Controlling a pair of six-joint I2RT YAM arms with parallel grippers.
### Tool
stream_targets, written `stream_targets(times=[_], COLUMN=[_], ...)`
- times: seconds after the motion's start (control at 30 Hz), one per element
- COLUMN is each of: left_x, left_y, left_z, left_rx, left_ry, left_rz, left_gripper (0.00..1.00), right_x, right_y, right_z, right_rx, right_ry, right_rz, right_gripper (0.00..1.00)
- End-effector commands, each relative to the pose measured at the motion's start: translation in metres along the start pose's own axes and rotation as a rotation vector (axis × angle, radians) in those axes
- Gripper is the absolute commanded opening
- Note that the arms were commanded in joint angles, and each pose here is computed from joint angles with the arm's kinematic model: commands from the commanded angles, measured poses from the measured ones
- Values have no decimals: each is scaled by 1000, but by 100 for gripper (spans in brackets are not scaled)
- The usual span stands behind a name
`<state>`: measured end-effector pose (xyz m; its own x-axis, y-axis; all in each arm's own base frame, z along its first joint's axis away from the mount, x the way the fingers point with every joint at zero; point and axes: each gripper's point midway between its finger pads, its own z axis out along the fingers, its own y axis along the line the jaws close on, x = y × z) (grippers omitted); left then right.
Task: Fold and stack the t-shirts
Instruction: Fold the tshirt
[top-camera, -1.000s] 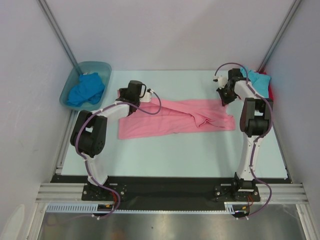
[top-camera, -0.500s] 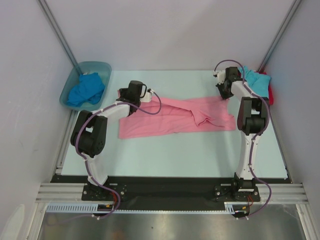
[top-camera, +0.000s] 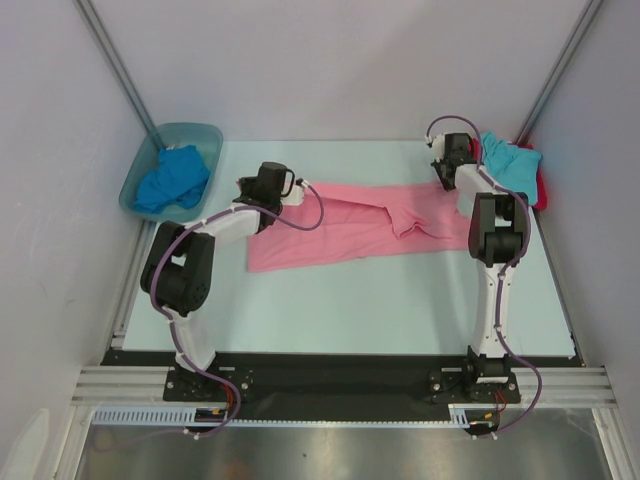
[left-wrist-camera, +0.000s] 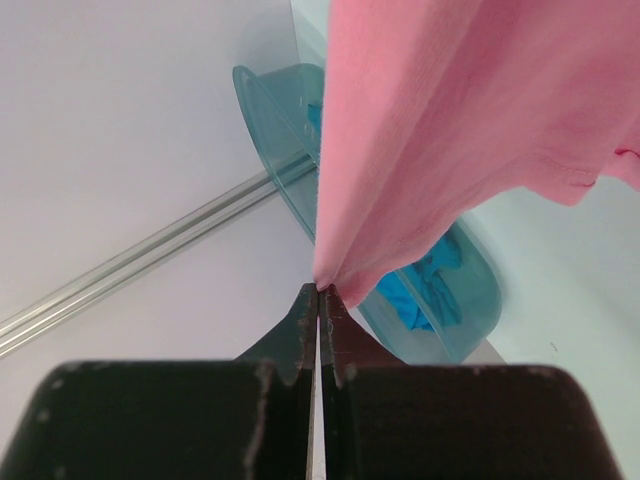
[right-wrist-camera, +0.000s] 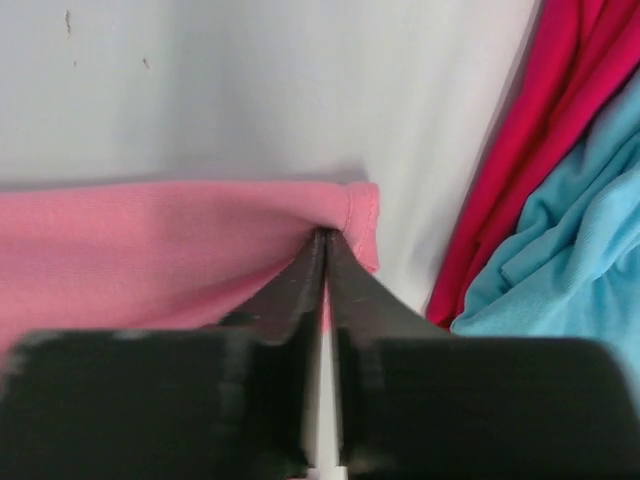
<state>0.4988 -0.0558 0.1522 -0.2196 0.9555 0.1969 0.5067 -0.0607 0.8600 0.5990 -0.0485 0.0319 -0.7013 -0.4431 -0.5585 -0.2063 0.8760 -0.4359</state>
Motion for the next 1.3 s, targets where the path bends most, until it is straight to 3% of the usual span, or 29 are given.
stream_targets(times=[0.0,0.07,0.1,0.23,0.37,0.53,0.93,1.27], left_x=[20,20,19,17,15,13,5,4], left_y=[26,26,26,29,34,36,37,39], left_z=[-20,-20,-20,-20,-21,-19,-15,-13], left_rx=[-69,-69,-70,-76,-84,-87,-90,-92], left_ry=[50,50,49,45,38,37,19,18], left_rz=[-51,-49,-50,-49,-47,-41,-32,-31], left_gripper=[0,0,0,0,0,0,0,0], right_x=[-15,-16,-23,-42,-56,-39,50,68], right_y=[-21,-15,-17,5,14,20,27,38], right_z=[-3,-11,-21,-56,-95,-131,-147,-160], right_rx=[55,5,-13,-138,-257,-327,-426,-539], right_ry=[-37,-33,-52,-82,-122,-80,93,139], right_rz=[-23,-29,-28,-35,-34,-78,-320,-386], right_gripper=[13,29,45,64,65,65,62,57])
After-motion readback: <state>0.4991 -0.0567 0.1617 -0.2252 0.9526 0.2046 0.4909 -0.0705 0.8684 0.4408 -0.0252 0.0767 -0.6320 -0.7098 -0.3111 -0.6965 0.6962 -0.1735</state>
